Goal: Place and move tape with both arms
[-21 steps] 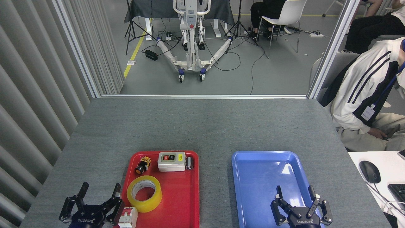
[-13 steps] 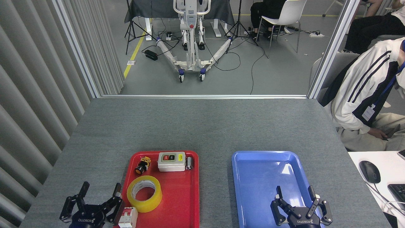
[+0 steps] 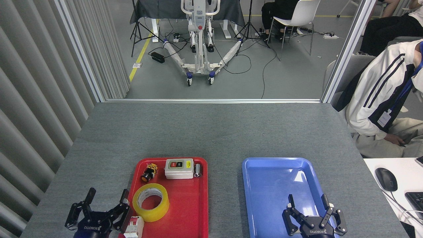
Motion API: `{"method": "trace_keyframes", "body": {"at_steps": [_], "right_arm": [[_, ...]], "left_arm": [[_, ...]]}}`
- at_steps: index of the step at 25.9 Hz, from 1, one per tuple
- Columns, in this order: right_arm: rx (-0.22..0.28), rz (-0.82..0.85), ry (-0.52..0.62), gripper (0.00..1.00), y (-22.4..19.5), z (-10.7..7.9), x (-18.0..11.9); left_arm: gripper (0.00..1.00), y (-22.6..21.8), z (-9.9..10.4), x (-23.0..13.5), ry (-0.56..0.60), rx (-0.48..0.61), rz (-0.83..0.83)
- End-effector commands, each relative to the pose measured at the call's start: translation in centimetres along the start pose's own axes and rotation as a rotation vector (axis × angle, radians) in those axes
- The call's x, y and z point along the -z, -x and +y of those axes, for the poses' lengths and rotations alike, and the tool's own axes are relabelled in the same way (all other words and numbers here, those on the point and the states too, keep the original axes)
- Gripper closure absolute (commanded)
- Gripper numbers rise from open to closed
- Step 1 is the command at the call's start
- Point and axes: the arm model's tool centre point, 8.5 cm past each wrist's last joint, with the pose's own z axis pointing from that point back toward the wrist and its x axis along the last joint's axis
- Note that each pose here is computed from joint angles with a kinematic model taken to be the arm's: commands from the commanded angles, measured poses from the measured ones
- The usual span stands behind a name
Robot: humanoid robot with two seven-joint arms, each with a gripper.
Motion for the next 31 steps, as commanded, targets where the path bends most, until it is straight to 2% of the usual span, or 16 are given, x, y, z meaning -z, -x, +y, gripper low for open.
{"method": "trace_keyframes", "body": {"at_steps": [1, 3, 4, 9, 12, 16, 18, 20, 24, 28, 31], "right_arm": [[0.002, -0.002, 0.007, 0.00, -0.1, 0.0, 0.0], [0.000, -0.002, 0.007, 0.00, 0.0, -0.1, 0.0], [0.000, -0.002, 0.008, 0.00, 0.0, -0.1, 0.0], [0.002, -0.002, 0.003, 0.00, -0.1, 0.0, -0.1], [0.000, -0.003, 0.002, 0.00, 0.0, 0.1, -0.1], [0.001, -0.005, 0.002, 0.00, 0.0, 0.1, -0.1], [0.001, -0.005, 0.002, 0.00, 0.0, 0.1, -0.1], [0.001, -0.005, 0.000, 0.00, 0.0, 0.1, -0.2], [-0.002, -0.007, 0.000, 0.00, 0.0, 0.1, -0.2], [-0.003, -0.010, 0.000, 0.00, -0.1, 0.1, -0.2], [-0.001, -0.022, -0.008, 0.00, -0.5, 0.4, -0.4]], "left_arm": [[0.00, 0.1, 0.9, 1.5, -0.013, -0.005, -0.028], [0.00, 0.3, 1.4, 2.6, 0.018, -0.006, -0.038], [0.00, 0.4, 1.1, 3.0, 0.069, -0.001, -0.046], [0.00, 0.0, -0.8, 5.7, 0.433, 0.040, -0.159], [0.00, 0.6, -0.8, 7.6, 0.571, 0.098, -0.218], [0.00, -0.6, -2.0, 10.1, 0.632, 0.118, -0.312], [0.01, -0.8, -1.7, 10.8, 0.674, 0.167, -0.383], [0.01, 0.4, -1.8, 11.3, 0.764, 0.236, -0.435], [0.01, 1.4, -4.1, 11.9, 0.912, 0.241, -0.478], [0.01, 1.6, -4.9, 11.7, 0.941, 0.236, -0.488], [0.10, 1.7, -4.8, 12.2, 0.944, 0.233, -0.484]]}}
